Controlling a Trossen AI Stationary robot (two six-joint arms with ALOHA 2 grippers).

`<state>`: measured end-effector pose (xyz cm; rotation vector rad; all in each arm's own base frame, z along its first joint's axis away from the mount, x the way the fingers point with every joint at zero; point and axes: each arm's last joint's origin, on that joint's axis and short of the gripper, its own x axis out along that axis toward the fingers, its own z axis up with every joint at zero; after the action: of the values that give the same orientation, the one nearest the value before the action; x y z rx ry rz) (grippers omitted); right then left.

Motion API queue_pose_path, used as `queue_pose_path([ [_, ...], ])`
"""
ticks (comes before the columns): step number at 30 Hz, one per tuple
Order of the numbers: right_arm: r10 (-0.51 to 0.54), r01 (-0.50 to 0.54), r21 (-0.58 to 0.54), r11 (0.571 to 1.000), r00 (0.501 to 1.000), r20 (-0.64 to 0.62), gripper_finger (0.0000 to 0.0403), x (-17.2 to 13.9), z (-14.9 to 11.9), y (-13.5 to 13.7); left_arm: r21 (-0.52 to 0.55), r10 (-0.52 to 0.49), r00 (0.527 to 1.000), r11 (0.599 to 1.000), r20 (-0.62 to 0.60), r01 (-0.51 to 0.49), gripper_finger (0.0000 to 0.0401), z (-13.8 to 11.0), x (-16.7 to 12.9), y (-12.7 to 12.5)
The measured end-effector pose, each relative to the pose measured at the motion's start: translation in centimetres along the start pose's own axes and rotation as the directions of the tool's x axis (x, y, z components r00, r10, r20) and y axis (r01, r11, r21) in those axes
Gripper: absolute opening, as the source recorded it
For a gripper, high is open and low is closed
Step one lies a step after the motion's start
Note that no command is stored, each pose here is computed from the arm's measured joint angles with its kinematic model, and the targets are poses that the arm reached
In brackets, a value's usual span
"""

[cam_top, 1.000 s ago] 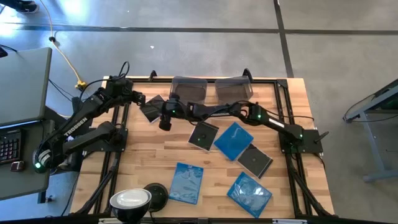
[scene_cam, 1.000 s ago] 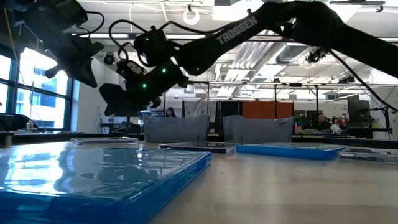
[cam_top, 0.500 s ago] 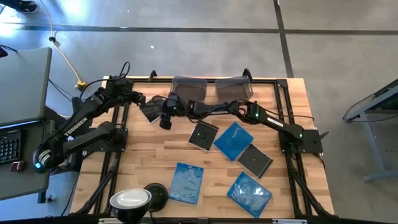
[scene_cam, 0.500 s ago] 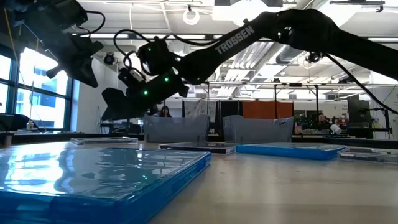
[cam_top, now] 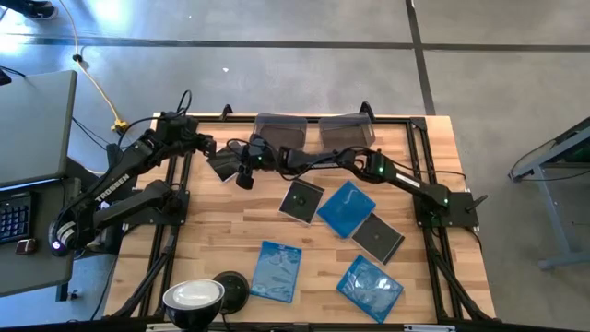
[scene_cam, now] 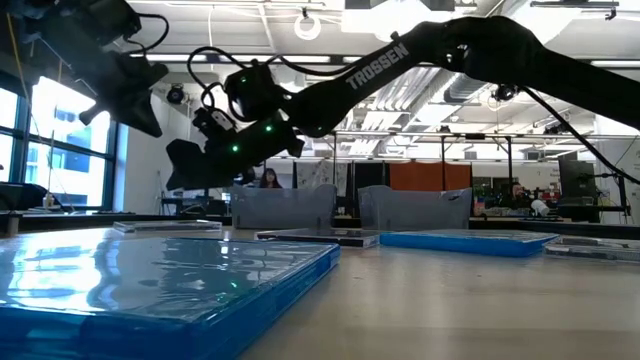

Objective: Pick & place jewel cases by type
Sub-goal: Put the top left black cd case into the left black bin

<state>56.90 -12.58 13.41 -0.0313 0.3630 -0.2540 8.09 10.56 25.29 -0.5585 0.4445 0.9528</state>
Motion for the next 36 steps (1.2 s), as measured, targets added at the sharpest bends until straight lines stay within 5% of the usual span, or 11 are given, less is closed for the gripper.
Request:
queue_pose_path([
  [18,-0.040,0.040,-0.006,0.999,0.987,-0.158,0.0177,0.9,-3.3,-0.4,0.000,-0.020,1.000,1.000,0.002,0.020,0.0014,0.1,0.0,-0.1],
  [24,-0.085,0.024,-0.227,0.974,0.961,-0.265,0.0177,0.6,-4.3,1.8,0.016,-0.019,1.000,1.000,-0.001,0.019,0.0014,0.0,0.0,-0.1],
  [36,0.067,-0.136,-0.217,0.967,0.952,-0.298,0.0177,-0.5,-2.8,3.1,0.034,-0.018,1.000,0.999,-0.004,0.018,0.0014,0.0,0.0,-0.1],
])
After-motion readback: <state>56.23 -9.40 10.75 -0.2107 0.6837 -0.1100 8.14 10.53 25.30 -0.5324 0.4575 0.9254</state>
